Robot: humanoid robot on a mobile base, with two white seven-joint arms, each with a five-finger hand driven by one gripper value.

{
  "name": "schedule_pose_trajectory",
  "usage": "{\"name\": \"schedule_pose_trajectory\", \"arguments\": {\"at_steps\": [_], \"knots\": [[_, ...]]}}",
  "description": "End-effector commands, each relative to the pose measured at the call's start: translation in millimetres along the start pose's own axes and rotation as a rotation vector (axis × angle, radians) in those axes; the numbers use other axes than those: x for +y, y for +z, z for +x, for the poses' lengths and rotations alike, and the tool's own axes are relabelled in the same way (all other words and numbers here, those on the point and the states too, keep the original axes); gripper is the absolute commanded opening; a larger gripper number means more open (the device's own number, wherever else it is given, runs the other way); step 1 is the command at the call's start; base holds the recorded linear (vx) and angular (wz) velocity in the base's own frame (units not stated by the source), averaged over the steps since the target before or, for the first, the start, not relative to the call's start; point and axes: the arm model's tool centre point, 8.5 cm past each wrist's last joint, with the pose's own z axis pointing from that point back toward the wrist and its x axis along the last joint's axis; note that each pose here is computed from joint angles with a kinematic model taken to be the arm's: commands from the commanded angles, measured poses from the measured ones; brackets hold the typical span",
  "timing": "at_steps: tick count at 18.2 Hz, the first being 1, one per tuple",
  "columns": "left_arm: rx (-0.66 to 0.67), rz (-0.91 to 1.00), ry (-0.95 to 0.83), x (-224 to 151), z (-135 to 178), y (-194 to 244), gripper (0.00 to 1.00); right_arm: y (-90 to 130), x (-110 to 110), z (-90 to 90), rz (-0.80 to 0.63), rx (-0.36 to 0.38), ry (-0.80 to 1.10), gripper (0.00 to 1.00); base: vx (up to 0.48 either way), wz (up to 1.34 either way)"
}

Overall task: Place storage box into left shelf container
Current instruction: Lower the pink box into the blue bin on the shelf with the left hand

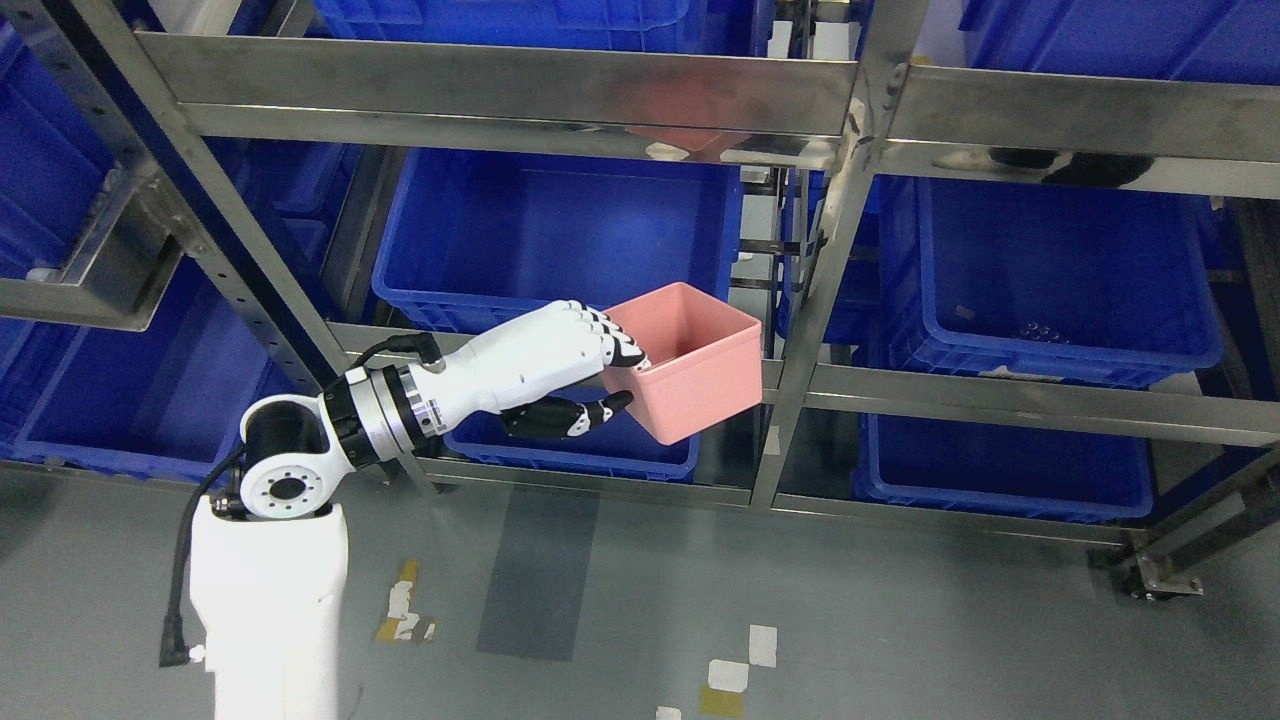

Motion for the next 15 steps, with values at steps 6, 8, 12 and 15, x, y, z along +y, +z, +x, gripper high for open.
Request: {"name": "schedule_pose_trajectory", "arguments": {"at_steps": [6,8,12,15], "knots": [[0.205,0.000,0.303,-56,-80,47,0.04,0,-12,1.7,-0.017,-0.011,-0.001,1.00,0.039,-0.14],[0.219,-0.023,0.325,-61,-87,42,0.04,0,-12,1.7,-0.017,-0.011,-0.001,1.00,0.057,-0.21],[0.224,-0.045,0.366,-63,-99,34,0.04,0,-12,1.7,-0.017,-0.011,-0.001,1.00,0.068,-0.21],[0.256,-0.078,0.387,-61,-114,43,0.04,0,-12,1.7,-0.017,-0.011,-0.001,1.00,0.088,-0.14]]}}
